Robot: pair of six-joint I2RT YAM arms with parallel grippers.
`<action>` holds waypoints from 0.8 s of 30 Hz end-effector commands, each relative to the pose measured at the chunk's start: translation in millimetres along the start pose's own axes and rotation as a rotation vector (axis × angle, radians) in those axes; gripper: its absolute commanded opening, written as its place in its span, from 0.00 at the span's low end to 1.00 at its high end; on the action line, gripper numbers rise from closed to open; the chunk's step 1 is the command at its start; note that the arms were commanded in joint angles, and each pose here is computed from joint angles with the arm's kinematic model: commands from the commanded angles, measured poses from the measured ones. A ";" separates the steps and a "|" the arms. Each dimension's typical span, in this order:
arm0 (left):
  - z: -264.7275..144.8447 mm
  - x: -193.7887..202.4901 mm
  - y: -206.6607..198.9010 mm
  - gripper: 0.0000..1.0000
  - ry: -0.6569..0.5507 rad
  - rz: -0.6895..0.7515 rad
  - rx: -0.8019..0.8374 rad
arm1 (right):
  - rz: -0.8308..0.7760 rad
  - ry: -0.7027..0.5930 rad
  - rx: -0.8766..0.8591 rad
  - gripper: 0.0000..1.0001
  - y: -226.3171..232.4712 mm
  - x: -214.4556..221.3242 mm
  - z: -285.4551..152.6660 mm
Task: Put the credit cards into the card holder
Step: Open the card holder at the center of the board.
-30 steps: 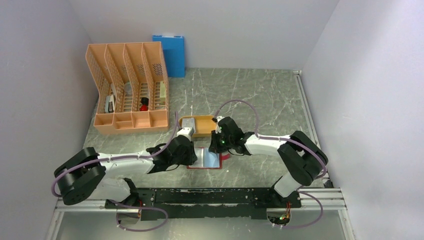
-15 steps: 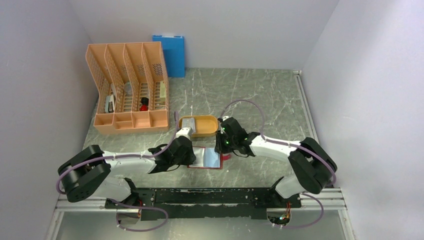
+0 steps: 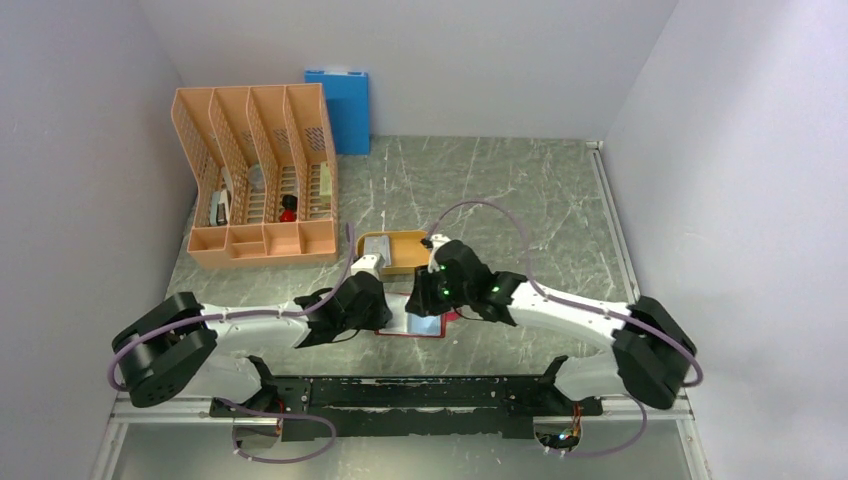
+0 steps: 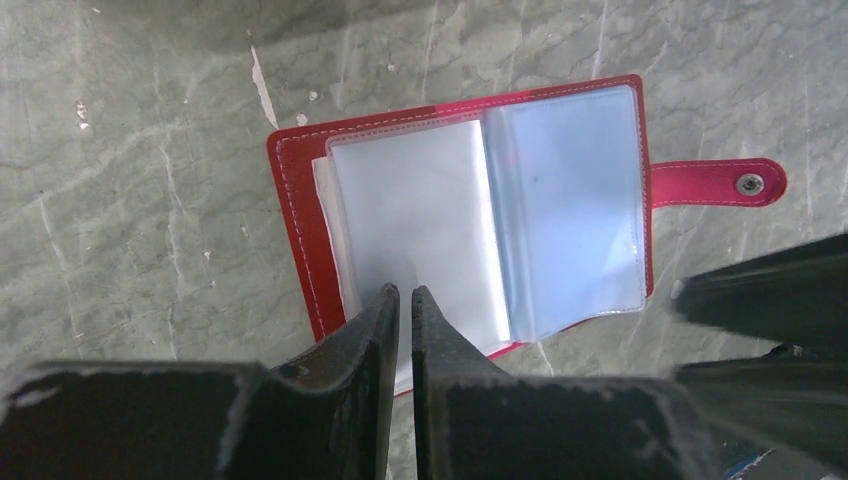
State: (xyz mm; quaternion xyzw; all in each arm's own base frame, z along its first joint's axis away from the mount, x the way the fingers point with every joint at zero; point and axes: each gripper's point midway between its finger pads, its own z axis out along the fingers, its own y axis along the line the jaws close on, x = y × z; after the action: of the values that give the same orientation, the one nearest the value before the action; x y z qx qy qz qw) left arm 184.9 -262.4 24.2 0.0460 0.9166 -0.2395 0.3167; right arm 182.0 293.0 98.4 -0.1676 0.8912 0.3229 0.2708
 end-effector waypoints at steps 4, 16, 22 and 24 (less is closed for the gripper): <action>-8.0 -8.7 0.9 0.15 -0.023 -0.001 -0.009 | 0.140 0.092 -0.043 0.31 6.0 26.4 44.3; -20.3 -30.0 3.3 0.20 -0.094 -0.017 -0.025 | 0.146 0.174 0.278 0.29 -61.8 62.5 48.4; -22.3 -37.3 -11.0 0.33 -0.094 -0.032 0.054 | 0.127 0.184 0.324 0.23 -76.7 73.3 47.7; -21.4 -37.4 -14.3 0.36 -0.087 -0.039 0.073 | 0.127 0.193 0.334 0.19 -80.9 78.6 49.1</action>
State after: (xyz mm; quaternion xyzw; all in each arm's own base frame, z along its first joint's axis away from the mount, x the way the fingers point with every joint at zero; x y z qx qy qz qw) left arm 194.7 -248.5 52.2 0.0235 0.9053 -0.2457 0.3458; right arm 182.2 295.8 18.7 -0.0976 0.9406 0.2572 0.1989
